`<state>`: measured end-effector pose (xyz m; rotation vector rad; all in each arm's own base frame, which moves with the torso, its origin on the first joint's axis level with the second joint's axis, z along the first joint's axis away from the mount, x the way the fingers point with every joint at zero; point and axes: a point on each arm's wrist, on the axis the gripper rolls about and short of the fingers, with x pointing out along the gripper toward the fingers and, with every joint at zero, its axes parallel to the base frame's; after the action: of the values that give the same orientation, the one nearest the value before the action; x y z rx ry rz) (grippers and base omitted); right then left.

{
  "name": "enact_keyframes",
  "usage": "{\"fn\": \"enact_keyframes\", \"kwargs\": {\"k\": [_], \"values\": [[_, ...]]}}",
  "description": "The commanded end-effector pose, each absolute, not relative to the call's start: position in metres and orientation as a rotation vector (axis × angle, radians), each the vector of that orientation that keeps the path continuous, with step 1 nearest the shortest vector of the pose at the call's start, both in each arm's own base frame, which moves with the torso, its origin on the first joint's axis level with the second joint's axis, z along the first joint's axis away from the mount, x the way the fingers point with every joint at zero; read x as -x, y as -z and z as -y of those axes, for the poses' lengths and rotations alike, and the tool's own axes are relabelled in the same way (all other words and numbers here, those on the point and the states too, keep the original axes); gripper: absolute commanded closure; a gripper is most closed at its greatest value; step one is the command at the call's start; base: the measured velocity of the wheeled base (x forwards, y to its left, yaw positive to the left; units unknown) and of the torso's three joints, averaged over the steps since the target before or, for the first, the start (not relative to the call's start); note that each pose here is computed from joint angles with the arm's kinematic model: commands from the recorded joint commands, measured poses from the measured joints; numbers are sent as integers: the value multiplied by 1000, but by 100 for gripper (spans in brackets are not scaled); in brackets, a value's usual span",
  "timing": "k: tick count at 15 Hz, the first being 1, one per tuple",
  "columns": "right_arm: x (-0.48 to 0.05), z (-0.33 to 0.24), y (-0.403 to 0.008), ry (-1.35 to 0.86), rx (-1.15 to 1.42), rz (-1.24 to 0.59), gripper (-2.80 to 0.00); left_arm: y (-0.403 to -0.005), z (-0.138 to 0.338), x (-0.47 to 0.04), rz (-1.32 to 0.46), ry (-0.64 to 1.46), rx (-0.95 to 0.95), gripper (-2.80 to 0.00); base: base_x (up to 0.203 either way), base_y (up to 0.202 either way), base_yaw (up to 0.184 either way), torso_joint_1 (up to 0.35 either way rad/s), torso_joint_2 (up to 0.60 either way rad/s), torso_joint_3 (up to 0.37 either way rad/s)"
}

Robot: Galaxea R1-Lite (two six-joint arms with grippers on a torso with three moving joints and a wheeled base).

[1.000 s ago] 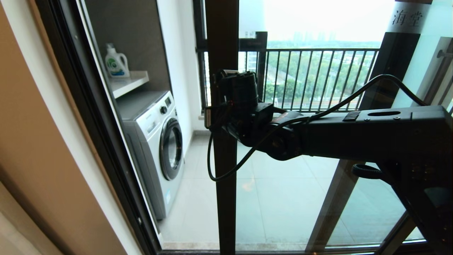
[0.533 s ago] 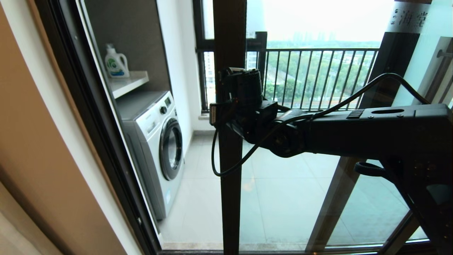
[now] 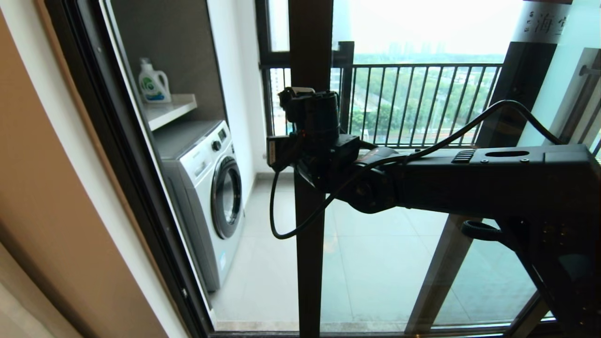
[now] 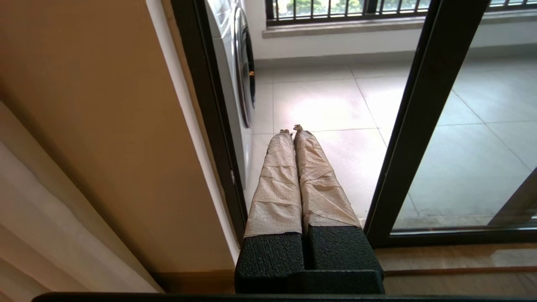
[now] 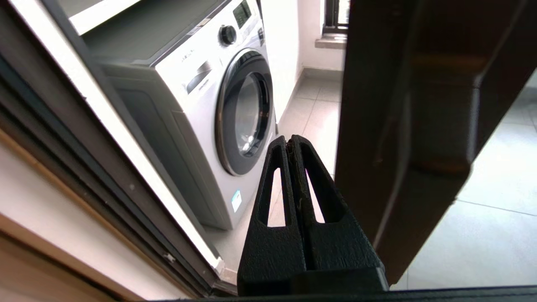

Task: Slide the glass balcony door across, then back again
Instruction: Open the slid door

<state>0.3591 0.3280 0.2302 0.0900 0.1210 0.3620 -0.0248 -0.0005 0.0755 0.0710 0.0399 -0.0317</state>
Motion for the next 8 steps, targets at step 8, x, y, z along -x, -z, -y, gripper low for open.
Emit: {"fn": "enact_keyframes", "kwargs": {"k": [8], "values": [[-374,-312,-226,-303,-89,-127,0,-76,0,25,-42,32,-72,0,0,0,0,0,0,0]]}}
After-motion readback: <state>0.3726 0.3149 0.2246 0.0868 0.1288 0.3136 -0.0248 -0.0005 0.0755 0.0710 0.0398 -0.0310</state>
